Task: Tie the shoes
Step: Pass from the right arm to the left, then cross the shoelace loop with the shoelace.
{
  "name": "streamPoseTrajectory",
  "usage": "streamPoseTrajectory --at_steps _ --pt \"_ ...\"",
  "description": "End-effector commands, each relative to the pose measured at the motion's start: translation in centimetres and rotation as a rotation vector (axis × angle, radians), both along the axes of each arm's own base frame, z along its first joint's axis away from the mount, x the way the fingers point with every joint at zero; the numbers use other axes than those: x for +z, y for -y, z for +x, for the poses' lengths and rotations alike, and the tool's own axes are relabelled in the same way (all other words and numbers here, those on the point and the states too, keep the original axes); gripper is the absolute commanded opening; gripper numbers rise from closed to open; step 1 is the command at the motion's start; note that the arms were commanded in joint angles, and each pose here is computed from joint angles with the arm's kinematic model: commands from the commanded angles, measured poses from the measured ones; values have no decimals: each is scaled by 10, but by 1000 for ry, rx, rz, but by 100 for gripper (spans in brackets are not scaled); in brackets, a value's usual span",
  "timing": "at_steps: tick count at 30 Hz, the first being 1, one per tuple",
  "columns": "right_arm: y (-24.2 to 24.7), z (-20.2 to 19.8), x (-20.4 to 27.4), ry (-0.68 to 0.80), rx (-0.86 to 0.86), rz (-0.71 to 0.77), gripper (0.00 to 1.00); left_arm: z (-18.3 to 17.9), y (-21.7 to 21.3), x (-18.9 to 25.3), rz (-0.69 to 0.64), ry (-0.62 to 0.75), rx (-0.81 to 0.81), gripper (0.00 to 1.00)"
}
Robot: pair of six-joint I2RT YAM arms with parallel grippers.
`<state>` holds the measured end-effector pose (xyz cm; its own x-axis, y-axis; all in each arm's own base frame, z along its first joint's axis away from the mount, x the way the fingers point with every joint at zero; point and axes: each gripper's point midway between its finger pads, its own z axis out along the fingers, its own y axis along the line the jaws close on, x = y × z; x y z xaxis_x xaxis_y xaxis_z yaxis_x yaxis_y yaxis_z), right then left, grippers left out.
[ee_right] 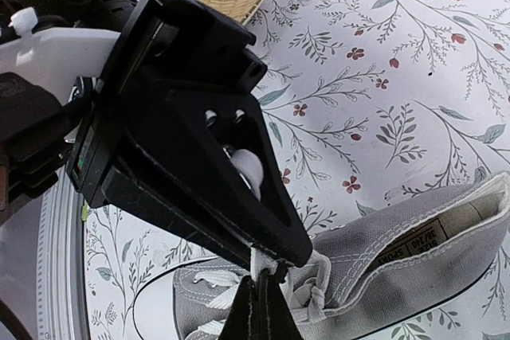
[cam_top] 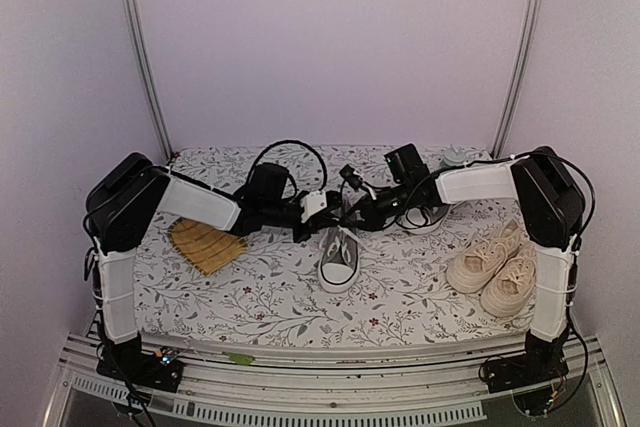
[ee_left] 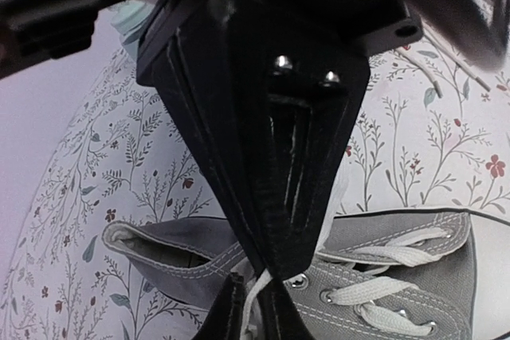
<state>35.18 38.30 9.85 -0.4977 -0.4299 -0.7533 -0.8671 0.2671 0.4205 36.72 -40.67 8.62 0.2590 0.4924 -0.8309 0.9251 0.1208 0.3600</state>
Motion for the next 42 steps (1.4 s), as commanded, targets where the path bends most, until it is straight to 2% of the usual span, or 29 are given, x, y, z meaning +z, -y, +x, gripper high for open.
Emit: streamPoseTrajectory --at_steps 1,3,10,12,19,30,42 --pt "-3 -2 23 24 39 43 1 9 -3 -3 -3 16 55 4" --pt "-2 -2 24 19 42 51 3 9 -3 -5 5 20 62 0" --pt "11 7 44 -6 36 122 21 9 -2 -5 7 48 77 0" --pt "18 14 49 -20 28 157 23 9 -1 -4 4 53 75 0" --pt "18 35 21 -102 -28 127 11 7 1 1 -25 52 72 0" --pt "-5 25 2 -130 58 101 9 7 3 1 -34 46 69 0" --pt "-7 11 -11 -155 81 57 4 8 3 0 -30 51 69 0"
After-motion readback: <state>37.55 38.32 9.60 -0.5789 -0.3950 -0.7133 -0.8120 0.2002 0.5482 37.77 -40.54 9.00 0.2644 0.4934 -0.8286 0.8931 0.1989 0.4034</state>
